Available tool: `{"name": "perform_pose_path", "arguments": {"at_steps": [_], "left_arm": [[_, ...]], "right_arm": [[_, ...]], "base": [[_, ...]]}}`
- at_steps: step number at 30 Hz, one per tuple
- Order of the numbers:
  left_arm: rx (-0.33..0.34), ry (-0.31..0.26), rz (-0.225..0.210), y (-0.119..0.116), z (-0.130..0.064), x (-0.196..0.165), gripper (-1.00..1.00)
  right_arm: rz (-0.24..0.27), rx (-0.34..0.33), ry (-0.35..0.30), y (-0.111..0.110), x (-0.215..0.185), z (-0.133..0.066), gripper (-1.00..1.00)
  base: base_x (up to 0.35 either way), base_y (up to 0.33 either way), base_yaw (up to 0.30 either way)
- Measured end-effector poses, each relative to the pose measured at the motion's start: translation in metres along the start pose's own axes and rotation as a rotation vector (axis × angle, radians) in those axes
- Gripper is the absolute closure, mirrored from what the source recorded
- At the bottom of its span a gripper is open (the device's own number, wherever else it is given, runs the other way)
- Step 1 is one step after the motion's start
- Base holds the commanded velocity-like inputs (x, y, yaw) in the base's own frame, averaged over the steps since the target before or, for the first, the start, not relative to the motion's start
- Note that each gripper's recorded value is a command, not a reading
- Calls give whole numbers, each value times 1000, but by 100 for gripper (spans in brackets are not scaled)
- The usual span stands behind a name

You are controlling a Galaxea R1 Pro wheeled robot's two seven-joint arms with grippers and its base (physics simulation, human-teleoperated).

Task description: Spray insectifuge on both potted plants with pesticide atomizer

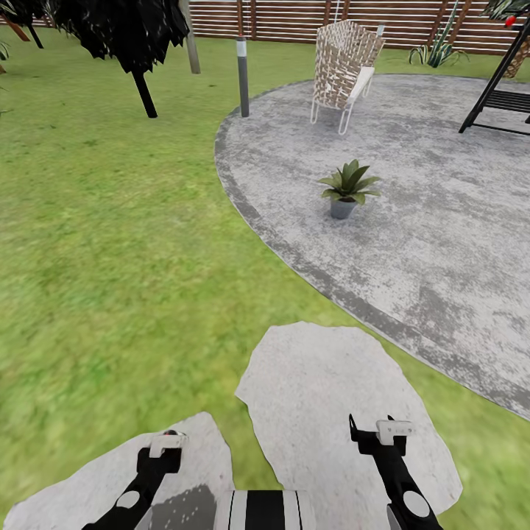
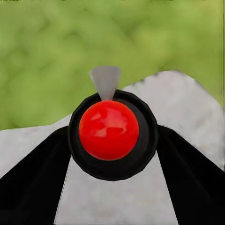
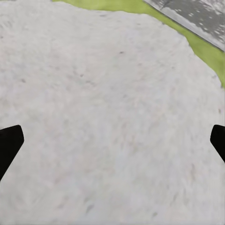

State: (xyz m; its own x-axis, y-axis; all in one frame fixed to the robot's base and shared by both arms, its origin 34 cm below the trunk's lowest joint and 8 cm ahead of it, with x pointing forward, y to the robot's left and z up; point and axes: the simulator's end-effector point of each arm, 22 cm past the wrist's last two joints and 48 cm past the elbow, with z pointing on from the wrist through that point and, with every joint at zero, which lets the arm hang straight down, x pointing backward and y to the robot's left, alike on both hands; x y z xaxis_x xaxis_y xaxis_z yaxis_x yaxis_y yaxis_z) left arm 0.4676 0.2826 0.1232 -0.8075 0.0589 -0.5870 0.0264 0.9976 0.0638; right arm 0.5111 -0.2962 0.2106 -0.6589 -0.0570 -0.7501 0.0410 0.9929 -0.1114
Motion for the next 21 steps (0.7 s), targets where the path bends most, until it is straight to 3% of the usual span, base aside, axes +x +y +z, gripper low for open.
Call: {"name": "perform_pose_path", "arguments": {"at_steps": [21], "left_arm": [[0, -4, -2, 0, 0, -2, 100]], "right_arm": [[0, 0, 0, 0, 0, 0, -100]], "base": [[0, 0, 0]]}}
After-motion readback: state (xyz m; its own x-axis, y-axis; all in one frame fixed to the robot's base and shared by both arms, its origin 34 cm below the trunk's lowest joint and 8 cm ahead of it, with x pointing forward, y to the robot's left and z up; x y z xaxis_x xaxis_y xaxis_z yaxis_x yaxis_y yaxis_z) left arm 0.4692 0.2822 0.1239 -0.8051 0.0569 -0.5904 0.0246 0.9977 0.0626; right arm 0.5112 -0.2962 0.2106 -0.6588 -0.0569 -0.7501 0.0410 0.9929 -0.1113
